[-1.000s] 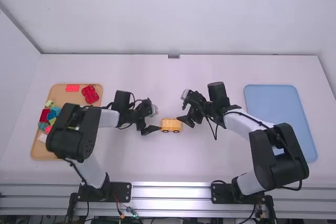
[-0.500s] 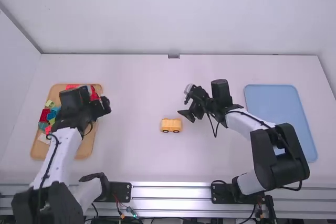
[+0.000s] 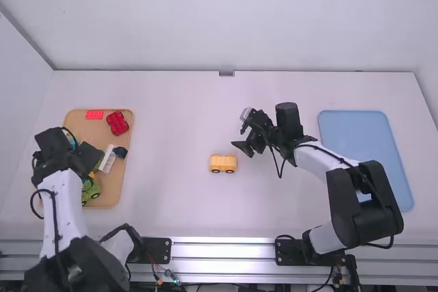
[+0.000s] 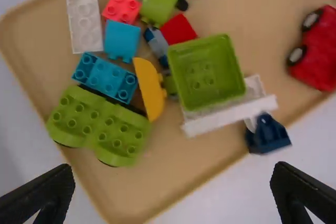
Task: Assemble lego blocks to make yellow taxi
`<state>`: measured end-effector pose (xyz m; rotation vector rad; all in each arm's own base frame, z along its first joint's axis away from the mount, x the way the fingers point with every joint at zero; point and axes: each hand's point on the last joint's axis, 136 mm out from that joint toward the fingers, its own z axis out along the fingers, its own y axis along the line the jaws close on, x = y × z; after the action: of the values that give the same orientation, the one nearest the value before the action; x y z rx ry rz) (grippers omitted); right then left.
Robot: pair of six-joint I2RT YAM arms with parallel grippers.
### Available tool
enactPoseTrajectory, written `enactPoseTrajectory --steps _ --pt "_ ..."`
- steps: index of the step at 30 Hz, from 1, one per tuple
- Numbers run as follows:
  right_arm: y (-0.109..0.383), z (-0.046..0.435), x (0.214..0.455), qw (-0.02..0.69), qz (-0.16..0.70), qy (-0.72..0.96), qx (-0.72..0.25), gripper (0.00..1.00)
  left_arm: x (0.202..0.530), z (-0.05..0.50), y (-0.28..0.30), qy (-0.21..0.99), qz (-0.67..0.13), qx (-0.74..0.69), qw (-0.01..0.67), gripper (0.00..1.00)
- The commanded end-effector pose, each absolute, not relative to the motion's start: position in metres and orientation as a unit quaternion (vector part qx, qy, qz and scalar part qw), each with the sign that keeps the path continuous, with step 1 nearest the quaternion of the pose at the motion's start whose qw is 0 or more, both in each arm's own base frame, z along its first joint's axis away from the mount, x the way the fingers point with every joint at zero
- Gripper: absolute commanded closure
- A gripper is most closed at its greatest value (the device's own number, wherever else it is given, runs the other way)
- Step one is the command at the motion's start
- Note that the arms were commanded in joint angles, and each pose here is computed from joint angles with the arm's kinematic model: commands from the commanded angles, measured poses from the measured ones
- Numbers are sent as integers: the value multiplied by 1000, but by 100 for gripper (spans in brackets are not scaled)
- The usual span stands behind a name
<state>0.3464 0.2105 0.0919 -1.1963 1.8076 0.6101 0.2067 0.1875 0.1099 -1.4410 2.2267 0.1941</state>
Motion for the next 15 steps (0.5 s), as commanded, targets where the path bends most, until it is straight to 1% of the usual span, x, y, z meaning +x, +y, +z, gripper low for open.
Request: enactPoseTrajectory --steps 1,2,3,6,9,11,15 --pt "209 98 348 439 242 722 -478 1 211 100 193 823 38 -524 215 12" --pt "209 98 348 438 243 721 -478 1 210 94 196 823 33 -530 202 14" --pt "209 98 348 438 243 721 -478 1 208 87 200 823 30 -536 182 20" --pt "209 100 350 439 247 727 -467 1 206 67 208 824 23 -551 130 27" --pt "210 102 351 442 250 727 -461 1 211 55 214 832 18 -545 106 37" --pt "209 102 352 443 250 728 -460 1 218 43 217 841 14 -535 86 41" --pt "210 101 351 441 251 728 -460 1 221 28 222 840 9 -538 67 44"
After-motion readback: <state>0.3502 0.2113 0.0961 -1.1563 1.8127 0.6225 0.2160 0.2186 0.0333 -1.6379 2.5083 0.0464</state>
